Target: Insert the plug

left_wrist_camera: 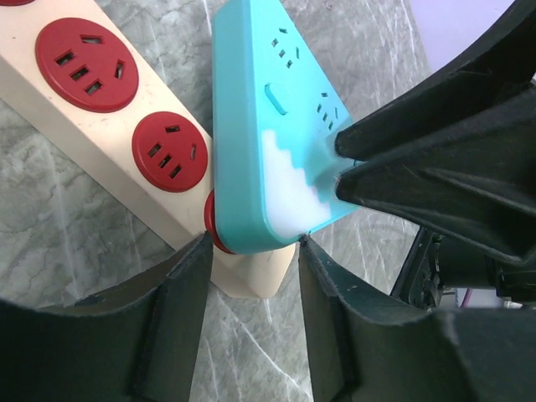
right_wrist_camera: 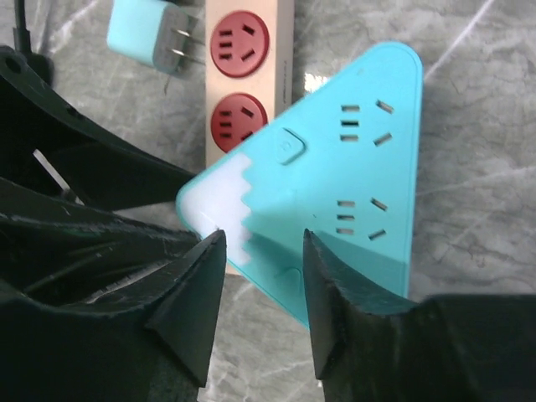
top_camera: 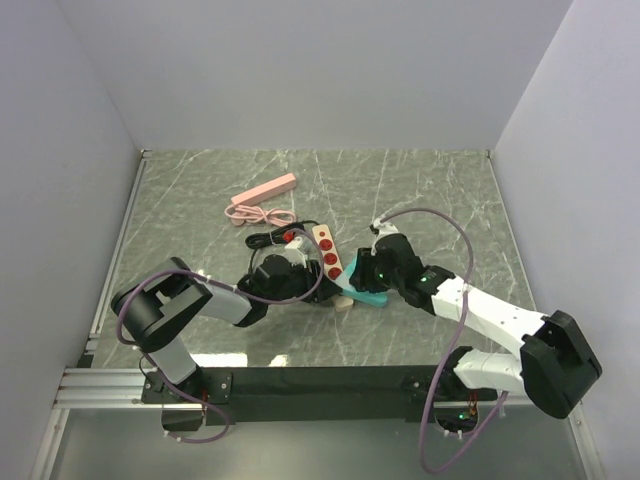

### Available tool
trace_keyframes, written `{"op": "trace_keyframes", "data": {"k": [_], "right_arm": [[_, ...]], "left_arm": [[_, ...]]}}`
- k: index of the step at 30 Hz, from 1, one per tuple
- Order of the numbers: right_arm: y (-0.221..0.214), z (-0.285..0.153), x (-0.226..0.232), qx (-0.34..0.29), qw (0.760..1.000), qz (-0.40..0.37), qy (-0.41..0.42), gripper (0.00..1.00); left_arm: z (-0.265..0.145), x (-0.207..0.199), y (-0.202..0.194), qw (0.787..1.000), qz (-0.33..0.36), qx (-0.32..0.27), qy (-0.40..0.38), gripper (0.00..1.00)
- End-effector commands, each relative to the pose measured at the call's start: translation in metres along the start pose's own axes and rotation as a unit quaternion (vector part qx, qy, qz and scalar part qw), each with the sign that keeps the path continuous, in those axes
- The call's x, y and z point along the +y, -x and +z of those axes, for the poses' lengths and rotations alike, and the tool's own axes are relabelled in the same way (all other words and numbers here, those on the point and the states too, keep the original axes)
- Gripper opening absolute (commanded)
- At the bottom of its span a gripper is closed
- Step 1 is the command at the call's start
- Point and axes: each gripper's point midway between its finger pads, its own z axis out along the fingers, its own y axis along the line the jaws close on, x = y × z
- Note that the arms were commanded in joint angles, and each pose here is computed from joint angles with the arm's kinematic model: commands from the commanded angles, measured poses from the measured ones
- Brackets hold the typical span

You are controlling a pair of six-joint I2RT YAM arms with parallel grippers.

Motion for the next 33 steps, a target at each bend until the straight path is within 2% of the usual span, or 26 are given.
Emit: {"op": "trace_keyframes", "data": {"k": [1,5,13,23,33], "right_arm": [[0.035,0.002,0.018,-0.051,0.999,-0.001,0.006,0.44],[0.028,0.008,0.03,-0.036,0.999,-0.016,0.011,0.34],[0.0,0.023,0.036,0.017,0.999,-0.041,-0.029,0.13],[-0.056,0.031,0.016,0.1,0.991,-0.024,-0.085,0.08],[-0.079,0.029,0.006,0.106,0.991,0.003,-0.084,0.07]], "left_arm": [[-0.012,0.06,-0.04,0.993,-0.012,0.053,0.107,0.49],[-0.015,0.062,-0.043,0.992,-0.014,0.054,0.11,0.48],[-0.018,0.067,-0.043,0.992,-0.02,0.053,0.114,0.43],[-0.019,0.072,-0.046,0.991,-0.023,0.056,0.12,0.4],[-0.016,0.069,-0.042,0.992,-0.017,0.055,0.112,0.4]]}}
